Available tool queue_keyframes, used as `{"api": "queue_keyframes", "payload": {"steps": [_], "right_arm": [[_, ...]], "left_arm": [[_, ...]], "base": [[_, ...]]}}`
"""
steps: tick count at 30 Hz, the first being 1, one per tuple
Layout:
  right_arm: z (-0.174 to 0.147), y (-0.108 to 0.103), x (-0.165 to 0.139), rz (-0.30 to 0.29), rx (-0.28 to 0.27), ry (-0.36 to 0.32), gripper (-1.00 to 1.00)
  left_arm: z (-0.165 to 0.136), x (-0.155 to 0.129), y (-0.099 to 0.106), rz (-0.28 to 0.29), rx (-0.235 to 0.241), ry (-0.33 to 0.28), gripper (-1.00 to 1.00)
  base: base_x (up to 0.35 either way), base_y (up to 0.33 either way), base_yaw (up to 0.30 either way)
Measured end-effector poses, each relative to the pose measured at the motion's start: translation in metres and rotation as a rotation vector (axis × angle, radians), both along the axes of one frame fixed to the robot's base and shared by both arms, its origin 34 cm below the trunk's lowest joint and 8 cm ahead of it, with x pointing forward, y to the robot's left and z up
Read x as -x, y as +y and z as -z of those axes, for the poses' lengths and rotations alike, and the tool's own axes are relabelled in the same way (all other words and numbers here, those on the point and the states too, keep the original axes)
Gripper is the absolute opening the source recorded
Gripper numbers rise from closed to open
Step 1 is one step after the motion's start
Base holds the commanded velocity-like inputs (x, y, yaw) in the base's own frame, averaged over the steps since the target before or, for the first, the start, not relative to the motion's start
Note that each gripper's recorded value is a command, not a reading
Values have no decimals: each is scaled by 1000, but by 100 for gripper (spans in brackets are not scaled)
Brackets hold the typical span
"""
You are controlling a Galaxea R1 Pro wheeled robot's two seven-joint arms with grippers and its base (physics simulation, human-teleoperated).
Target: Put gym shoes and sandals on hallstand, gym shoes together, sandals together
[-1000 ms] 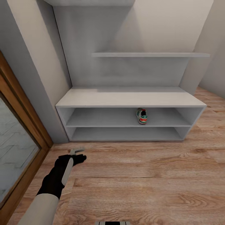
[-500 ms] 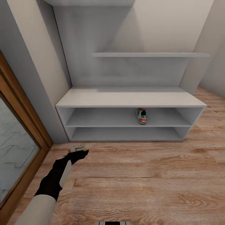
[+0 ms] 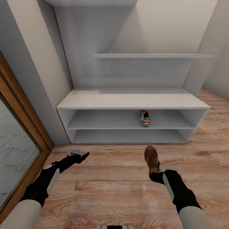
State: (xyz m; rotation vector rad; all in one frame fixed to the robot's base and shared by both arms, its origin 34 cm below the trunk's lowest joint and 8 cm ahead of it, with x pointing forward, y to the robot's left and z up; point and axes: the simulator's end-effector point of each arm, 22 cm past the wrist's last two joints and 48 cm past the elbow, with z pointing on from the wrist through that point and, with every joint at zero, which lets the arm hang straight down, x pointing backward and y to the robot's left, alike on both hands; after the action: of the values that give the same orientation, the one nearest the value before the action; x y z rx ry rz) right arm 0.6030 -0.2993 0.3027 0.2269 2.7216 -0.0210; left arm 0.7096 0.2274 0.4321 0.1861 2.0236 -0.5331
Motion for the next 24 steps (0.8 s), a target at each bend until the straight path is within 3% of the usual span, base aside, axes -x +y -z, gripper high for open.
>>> {"api": "queue_keyframes", "payload": {"steps": [3, 8, 14, 15, 16, 19, 20, 24], "right_arm": [[-17, 48, -48, -50, -55, 12, -100], [-71, 67, -111, -74, -64, -86, -100], [-84, 70, -125, -81, -66, -112, -100], [-85, 70, -126, -83, -68, -114, -100], [-86, 70, -127, -83, -68, -117, -100], [-87, 70, -128, -83, -69, -118, -100], [-86, 70, -127, -82, -70, -118, -100], [-86, 70, -127, -82, -70, -118, -100]], "left_arm": [[1, 1, -5, 18, -5, -1, 100], [1, 3, -9, 27, -6, 0, 100], [1, 4, -14, 46, -2, 0, 100], [1, 7, -19, 67, 4, 0, 100], [-1, 13, -34, 124, 24, -2, 100], [-5, 20, -47, 181, 51, -5, 100], [-10, 28, -59, 242, 83, -9, 100], [-16, 37, -70, 304, 118, -14, 100]], "base": [[0, 0, 0], [0, 0, 0], [0, 0, 0], [0, 0, 0], [0, 0, 0], [0, 0, 0], [0, 0, 0], [0, 0, 0]]}}
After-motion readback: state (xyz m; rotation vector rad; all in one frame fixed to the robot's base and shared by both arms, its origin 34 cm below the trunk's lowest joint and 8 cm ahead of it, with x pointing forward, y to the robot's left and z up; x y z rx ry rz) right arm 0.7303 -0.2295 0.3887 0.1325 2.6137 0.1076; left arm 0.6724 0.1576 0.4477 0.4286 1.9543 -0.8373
